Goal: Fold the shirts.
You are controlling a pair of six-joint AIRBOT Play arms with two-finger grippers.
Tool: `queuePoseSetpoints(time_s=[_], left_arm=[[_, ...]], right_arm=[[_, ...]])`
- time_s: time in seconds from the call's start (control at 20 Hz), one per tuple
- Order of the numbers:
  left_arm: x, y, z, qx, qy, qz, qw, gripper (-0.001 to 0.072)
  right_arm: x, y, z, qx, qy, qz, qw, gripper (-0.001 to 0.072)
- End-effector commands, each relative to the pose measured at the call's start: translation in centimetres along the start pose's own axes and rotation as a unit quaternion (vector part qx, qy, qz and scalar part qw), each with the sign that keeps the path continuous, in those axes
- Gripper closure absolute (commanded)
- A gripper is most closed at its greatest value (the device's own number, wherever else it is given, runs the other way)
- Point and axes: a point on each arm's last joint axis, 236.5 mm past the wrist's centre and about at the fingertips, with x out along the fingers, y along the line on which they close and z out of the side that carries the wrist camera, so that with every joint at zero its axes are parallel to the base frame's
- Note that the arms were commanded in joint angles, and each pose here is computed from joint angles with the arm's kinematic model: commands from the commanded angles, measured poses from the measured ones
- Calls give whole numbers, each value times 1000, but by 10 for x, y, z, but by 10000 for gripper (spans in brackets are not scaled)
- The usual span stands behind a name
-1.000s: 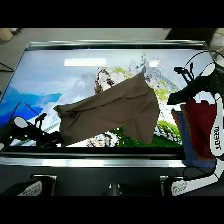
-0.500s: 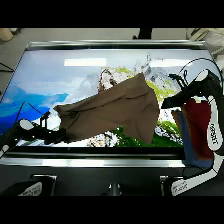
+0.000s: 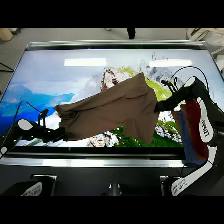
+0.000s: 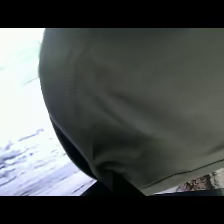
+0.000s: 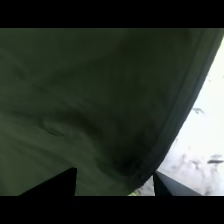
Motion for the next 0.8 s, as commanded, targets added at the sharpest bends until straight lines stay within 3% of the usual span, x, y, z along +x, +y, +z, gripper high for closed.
queuePoseSetpoints(time_s=[0.0, 0.1, 0.15, 0.2, 0.4, 0.5, 0.6, 0.75], left_arm=[[-10, -8, 5, 9, -19, -9, 1000, 674], [-16, -11, 10, 14, -30, -10, 999, 674], [-19, -14, 15, 23, -36, -11, 999, 675], [-24, -17, 21, 39, -45, -12, 998, 675], [-114, -50, 93, 94, -173, -13, 980, 676], [-231, -100, 131, 148, -317, -25, 936, 676], [-385, -168, 122, 217, -484, -39, 847, 676], [-587, -234, 22, 280, -698, -44, 658, 676]], right_arm=[[9, -7, 8, 22, -12, -11, 1000, 234], [12, 0, 11, 20, -10, -7, 1000, 436], [14, 6, 13, 13, -9, -5, 1000, 605], [16, 13, 15, 2, -6, -4, 1000, 692], [-76, 46, 48, -91, -91, -50, 990, 697], [-189, 99, 75, -138, -224, -106, 959, 696], [-334, 177, 72, -232, -386, -213, 867, 695], [-531, 305, -30, -302, -590, -389, 639, 695]])
